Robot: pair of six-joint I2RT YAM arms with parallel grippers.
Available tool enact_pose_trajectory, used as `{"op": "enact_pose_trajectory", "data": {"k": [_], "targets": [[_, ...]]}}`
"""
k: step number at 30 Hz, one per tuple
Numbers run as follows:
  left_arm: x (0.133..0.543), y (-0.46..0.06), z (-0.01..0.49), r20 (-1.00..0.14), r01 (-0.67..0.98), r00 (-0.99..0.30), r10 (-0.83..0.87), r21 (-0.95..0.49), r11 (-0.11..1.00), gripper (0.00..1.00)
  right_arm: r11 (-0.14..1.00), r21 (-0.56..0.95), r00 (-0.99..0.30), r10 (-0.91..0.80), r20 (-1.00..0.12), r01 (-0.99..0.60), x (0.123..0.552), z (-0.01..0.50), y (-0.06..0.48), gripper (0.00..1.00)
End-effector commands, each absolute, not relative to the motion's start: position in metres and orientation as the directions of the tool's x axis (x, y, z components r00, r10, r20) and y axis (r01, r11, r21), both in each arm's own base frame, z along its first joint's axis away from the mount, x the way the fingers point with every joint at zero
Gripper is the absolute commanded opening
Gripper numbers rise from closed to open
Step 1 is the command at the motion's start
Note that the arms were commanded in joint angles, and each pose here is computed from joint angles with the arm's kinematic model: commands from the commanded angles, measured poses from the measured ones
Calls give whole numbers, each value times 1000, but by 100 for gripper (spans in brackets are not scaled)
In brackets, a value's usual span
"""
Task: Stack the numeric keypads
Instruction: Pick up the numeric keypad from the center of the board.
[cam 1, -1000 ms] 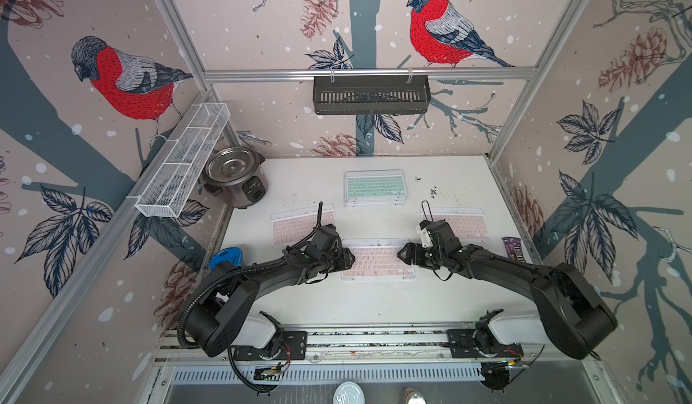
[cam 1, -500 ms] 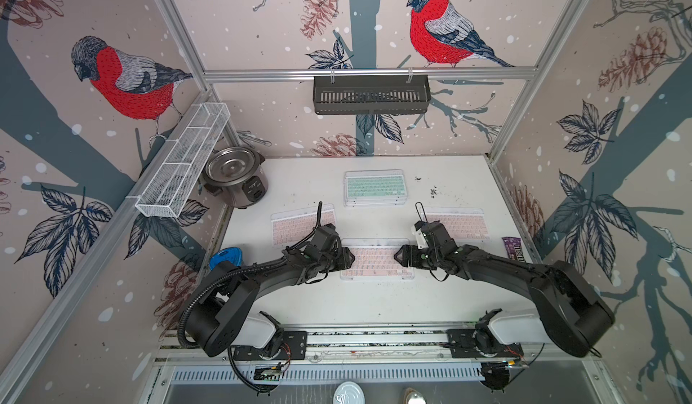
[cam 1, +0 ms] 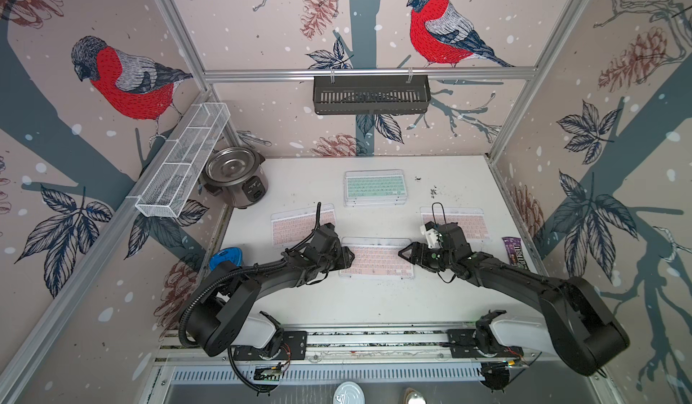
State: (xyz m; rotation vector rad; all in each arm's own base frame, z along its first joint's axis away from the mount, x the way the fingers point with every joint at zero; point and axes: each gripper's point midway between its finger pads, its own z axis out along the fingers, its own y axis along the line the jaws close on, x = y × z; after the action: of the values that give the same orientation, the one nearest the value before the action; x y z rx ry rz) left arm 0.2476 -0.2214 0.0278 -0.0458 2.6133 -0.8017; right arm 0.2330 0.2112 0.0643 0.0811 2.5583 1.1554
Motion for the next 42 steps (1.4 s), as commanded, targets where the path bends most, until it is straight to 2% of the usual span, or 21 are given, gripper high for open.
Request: {"op": "enact_pose_trajectory", "data": {"k": [1,9,21,23,27,29,32,42], "targets": [[217,-223,11,-238,56,-967,-95,-558,828,58,462,854,-940,109,-324,-240,223,115,242,78],[215,-227,11,-235,72,-969,-79,-572,817,58,418,867,-933,105,-344,-272,216,128,244,78],[209,-235,15,-231,96,-971,-56,-599,795,58,385,887,-944,99,-315,-256,208,121,249,78],[209,-233,14,-229,88,-971,-62,-590,803,58,430,868,-941,103,-321,-249,212,116,247,78],[207,-224,11,-223,58,-971,-84,-561,826,58,609,772,-940,121,-318,-183,229,88,229,79],[207,-221,10,-225,51,-970,-89,-551,833,58,663,735,-943,140,-303,-138,235,76,218,79],[207,-218,9,-226,43,-969,-96,-542,839,58,709,698,-948,149,-282,-96,239,59,210,79],[206,-218,7,-224,42,-970,-95,-540,840,58,818,570,-940,128,-316,-80,243,40,196,81]]}}
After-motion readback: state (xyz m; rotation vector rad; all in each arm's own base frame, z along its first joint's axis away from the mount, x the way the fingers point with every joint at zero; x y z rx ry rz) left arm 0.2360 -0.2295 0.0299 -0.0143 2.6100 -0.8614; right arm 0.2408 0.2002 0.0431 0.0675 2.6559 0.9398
